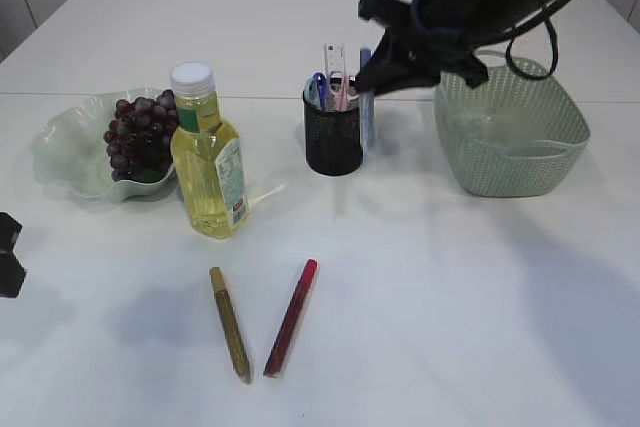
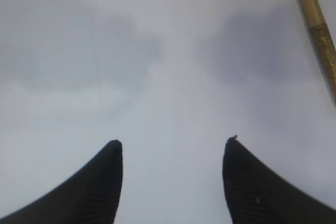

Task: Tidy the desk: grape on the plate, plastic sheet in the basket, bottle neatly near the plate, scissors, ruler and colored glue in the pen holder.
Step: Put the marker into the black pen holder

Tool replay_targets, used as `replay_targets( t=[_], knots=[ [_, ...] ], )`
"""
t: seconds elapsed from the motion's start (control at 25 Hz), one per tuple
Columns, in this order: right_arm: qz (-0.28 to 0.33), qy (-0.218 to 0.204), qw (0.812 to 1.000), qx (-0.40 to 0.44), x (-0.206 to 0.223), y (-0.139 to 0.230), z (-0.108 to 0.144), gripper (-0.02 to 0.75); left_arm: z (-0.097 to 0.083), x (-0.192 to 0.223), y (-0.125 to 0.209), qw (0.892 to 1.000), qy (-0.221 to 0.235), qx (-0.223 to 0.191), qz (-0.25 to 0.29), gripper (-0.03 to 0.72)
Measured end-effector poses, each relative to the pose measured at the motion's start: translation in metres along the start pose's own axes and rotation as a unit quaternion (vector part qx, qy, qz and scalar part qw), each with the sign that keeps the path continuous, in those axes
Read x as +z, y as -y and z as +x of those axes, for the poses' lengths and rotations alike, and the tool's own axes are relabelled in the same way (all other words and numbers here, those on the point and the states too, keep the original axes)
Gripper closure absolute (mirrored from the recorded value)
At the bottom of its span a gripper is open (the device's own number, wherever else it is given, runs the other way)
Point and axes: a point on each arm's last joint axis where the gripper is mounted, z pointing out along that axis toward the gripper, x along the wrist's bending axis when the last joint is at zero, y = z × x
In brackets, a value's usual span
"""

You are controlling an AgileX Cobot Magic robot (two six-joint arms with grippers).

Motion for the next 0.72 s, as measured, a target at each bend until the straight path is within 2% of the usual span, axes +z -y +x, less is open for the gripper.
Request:
replay_targets(
  t=[0.12, 0.32, 0.56, 0.72],
  knots=[
    [-0.068, -0.048, 0.995, -0.045, -0.02, -0.023, 0.004, 0.626, 0.0, 0.0, 0.001, 1.0, -0.001, 0.0, 0.005, 0.253],
    [-0.166, -0.057, 0.972, -0.158, -0.03, -0.043, 0.009, 0.626, 0.001, 0.0, 0.004, 1.0, -0.005, 0.0, 0.023, 0.256],
    [-0.216, -0.084, 0.945, -0.23, -0.001, -0.053, -0.004, 0.626, 0.001, 0.0, 0.005, 1.0, -0.005, 0.0, 0.025, 0.263],
    [-0.26, -0.091, 0.92, -0.278, 0.019, -0.059, -0.016, 0.626, 0.001, 0.0, 0.006, 0.999, -0.007, 0.0, 0.034, 0.264]
  ],
)
